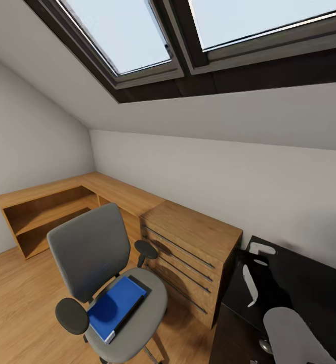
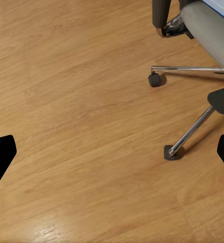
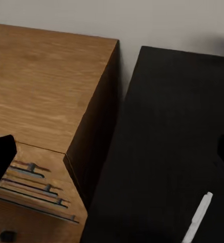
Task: In the bedroom, organize the workspace by keeping the computer under the desk, ensuring the monitor is on the desk, placing the keyboard on the desk next to the monitor, placing the mouse on the desk next to the keyboard, moving the folder from the swivel chair onto the desk next to the mouse, stacking the notebook on top of the folder with the pen on top of the notebook, and positioning the swivel chair next to the desk.
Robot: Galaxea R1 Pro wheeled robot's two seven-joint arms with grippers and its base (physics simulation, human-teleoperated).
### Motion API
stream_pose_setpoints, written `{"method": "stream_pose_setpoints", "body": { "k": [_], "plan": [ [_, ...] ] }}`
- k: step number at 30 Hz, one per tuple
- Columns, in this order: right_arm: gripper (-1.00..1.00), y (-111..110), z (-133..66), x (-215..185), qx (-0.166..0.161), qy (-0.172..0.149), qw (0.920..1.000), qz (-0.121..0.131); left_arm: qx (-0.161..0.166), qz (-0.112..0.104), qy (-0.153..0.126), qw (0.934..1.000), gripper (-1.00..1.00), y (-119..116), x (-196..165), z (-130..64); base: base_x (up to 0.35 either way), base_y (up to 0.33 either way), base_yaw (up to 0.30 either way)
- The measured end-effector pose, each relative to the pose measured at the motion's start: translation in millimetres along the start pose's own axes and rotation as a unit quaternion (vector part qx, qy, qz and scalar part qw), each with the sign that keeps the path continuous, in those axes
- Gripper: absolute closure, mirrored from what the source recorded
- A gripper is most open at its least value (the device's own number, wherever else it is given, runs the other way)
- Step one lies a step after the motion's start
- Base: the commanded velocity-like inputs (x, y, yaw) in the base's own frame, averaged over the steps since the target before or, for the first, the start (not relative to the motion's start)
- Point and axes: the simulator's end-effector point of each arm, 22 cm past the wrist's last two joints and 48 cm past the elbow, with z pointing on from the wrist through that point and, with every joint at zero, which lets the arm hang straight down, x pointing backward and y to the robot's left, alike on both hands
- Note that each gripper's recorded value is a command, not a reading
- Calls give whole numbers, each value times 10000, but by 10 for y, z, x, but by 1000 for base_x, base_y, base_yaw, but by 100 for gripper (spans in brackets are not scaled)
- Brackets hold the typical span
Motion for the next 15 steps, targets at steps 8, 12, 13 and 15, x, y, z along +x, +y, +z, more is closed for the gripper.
{"method": "stream_pose_setpoints", "body": {
  "k": [8, 12, 13, 15],
  "plan": [
    [-100, 273, -295, 320, -196, 303, 9993, 44, -6, 1, 0, 10000, -100, 3, 0, 0, 0, 0, 179],
    [-100, 315, -326, 380, -224, 354, 9991, 42, -7, -2, -3, 10000, -100, 3, -2, 0, 0, 0, 268],
    [-100, 318, -327, 387, -227, 361, 9991, 39, -7, -1, -3, 10000, -100, 3, -1, 0, 0, 0, 272],
    [-100, 325, -327, 408, -231, 381, 9990, 32, -7, -1, -2, 10000, -100, 3, -1, 0, 0, 0, 272]
  ]
}}
